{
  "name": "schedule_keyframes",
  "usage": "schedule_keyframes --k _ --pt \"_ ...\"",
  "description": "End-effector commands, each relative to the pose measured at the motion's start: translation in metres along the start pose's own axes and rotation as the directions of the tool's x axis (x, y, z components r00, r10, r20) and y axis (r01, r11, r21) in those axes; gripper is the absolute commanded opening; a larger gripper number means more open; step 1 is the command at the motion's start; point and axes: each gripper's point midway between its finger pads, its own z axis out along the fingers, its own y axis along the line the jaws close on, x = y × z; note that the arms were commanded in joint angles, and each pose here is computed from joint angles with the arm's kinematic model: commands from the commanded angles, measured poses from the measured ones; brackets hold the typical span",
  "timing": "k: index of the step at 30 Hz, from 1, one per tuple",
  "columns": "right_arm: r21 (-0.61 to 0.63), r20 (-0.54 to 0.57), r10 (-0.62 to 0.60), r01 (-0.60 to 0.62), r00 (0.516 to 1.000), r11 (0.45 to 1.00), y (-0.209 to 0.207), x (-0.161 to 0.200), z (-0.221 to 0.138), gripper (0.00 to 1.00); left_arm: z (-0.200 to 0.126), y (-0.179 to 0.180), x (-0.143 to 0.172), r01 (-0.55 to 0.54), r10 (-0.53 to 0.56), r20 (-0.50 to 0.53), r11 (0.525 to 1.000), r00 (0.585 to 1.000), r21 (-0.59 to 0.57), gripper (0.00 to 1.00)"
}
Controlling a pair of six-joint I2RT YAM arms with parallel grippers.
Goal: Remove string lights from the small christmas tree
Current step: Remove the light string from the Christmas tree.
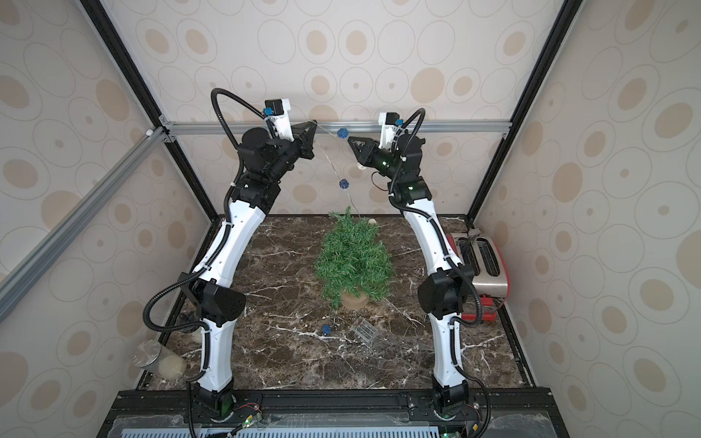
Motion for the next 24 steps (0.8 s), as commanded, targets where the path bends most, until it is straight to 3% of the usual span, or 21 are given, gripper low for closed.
schedule_keyframes --k 1,6,10,20,24 --pt "-0.035 0.02 -0.005 0.005 1.0 0.999 0.022 -0.014 -0.009 0.31 -0.019 0.003 -0.043 -0.044 0.047 0.072 0.998 0.996 -0.039 0.0" --pt "-0.039 0.017 0.006 -0.005 1.0 0.999 0.023 -0.015 -0.012 0.5 -0.031 0.006 -0.057 -0.073 0.079 0.071 0.994 0.994 -0.077 0.0" --pt "-0.032 0.004 0.013 -0.012 1.0 0.999 0.023 -0.013 -0.014 0.58 -0.037 0.012 -0.06 -0.103 0.111 0.054 0.987 0.992 -0.122 0.0" --pt "-0.002 -0.023 0.012 -0.012 1.0 1.0 0.021 -0.007 -0.021 0.63 -0.047 0.03 -0.064 -0.154 0.164 0.026 0.963 0.986 -0.223 0.0" --pt "0.007 -0.112 -0.001 0.002 0.994 1.0 0.021 0.007 -0.024 0.66 -0.043 0.032 -0.057 -0.144 0.151 0.02 0.967 0.988 -0.21 0.0"
